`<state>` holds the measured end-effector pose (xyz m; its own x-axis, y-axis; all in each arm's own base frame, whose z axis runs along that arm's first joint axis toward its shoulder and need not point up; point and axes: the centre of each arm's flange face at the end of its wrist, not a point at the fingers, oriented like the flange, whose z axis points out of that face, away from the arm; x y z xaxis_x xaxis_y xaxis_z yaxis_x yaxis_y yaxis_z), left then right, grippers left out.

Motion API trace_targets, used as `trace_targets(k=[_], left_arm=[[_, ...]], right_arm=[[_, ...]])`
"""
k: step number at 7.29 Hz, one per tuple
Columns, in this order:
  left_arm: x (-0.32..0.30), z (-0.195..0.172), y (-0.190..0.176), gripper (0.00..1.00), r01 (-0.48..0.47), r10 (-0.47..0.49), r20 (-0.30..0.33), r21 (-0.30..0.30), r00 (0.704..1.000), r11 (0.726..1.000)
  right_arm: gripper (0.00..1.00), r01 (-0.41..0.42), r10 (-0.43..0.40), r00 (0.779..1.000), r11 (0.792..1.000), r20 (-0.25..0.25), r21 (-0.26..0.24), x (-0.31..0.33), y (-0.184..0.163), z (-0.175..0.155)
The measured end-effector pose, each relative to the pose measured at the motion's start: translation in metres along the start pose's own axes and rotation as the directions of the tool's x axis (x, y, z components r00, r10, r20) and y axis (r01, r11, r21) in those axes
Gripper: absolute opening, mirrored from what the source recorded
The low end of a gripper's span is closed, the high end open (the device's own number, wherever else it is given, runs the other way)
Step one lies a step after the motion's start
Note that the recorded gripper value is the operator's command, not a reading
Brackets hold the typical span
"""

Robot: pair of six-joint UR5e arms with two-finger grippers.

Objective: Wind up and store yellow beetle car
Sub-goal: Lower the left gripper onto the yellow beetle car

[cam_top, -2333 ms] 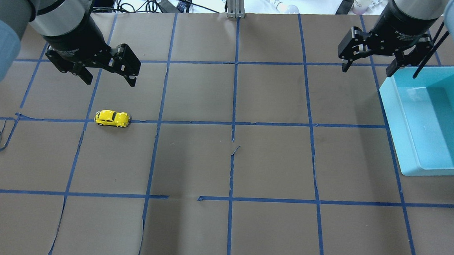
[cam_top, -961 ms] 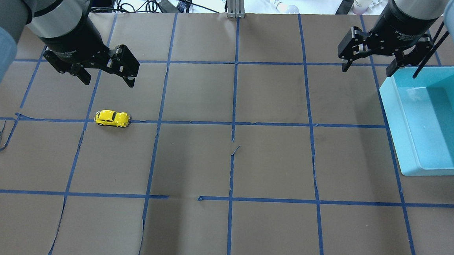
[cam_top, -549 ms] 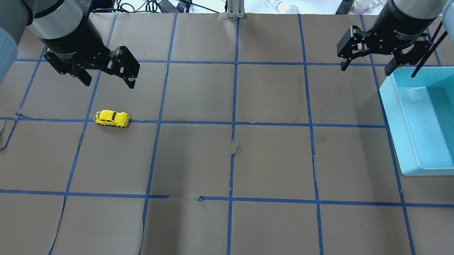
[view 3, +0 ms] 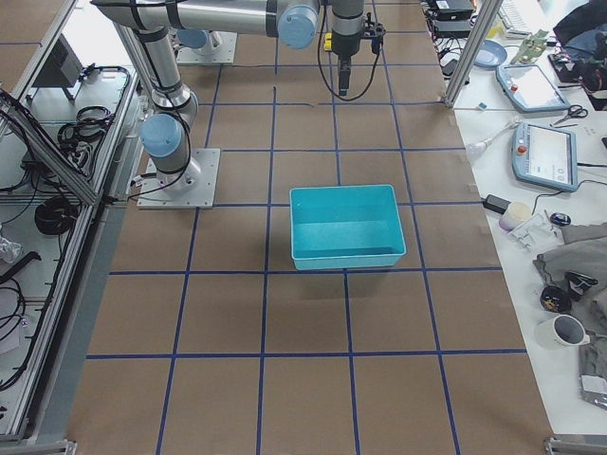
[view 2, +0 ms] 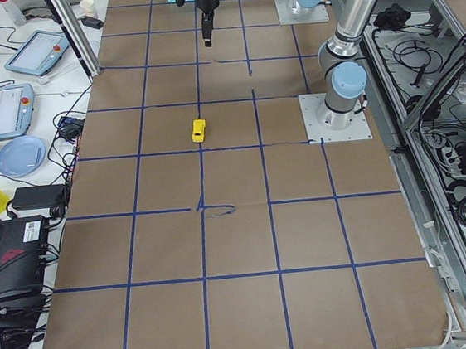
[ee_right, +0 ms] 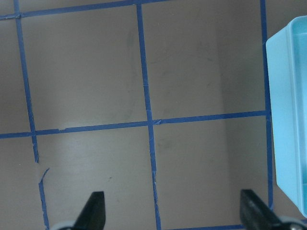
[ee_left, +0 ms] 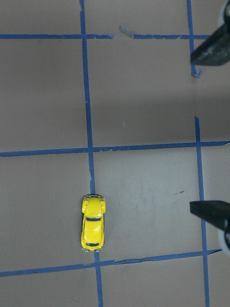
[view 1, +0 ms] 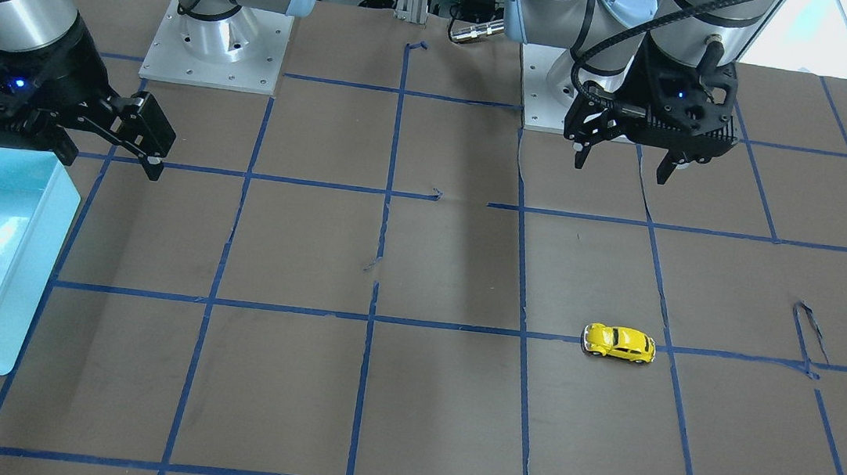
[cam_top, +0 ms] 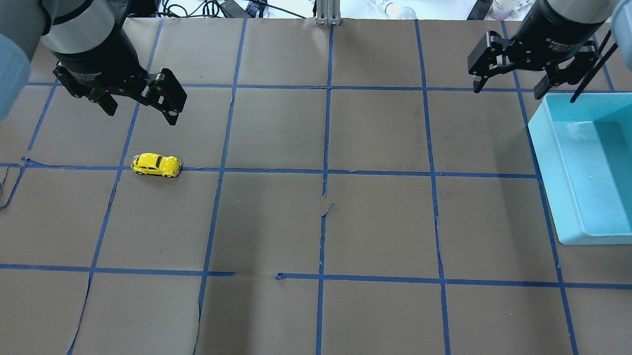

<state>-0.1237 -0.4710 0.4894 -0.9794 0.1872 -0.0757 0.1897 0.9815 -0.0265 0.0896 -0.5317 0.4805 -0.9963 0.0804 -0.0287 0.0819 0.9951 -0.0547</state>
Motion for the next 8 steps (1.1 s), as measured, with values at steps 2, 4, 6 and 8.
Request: trace_targets(k=[2, 4, 6, 8], left_arm=[[-0.025, 0.025, -0.006, 1.0, -0.221, 0.221, 0.0, -0.043, 0.975, 0.974], [-0.064, 0.092, -0.018, 1.0, -0.395, 0.395, -0.017, -0.055, 0.918, 0.917], [-0.085, 0.155, -0.027, 0.98, -0.667, 0.666, -0.03, -0.039, 0.745, 0.744], [-0.092, 0.205, -0.043, 0.94, -0.862, 0.86, -0.058, -0.031, 0.507, 0.506]], right_arm=[[1.0, 0.001, -0.001, 1.0, 1.0, -0.008, -0.008, 0.0, 0.002, 0.0], [1.0, 0.012, -0.012, 1.0, 1.0, -0.007, -0.014, -0.005, 0.007, 0.0], [1.0, 0.034, -0.034, 0.999, 0.999, 0.003, -0.024, -0.022, 0.014, 0.004], [1.0, 0.051, -0.051, 0.999, 0.998, 0.003, -0.028, -0.032, 0.019, 0.005]])
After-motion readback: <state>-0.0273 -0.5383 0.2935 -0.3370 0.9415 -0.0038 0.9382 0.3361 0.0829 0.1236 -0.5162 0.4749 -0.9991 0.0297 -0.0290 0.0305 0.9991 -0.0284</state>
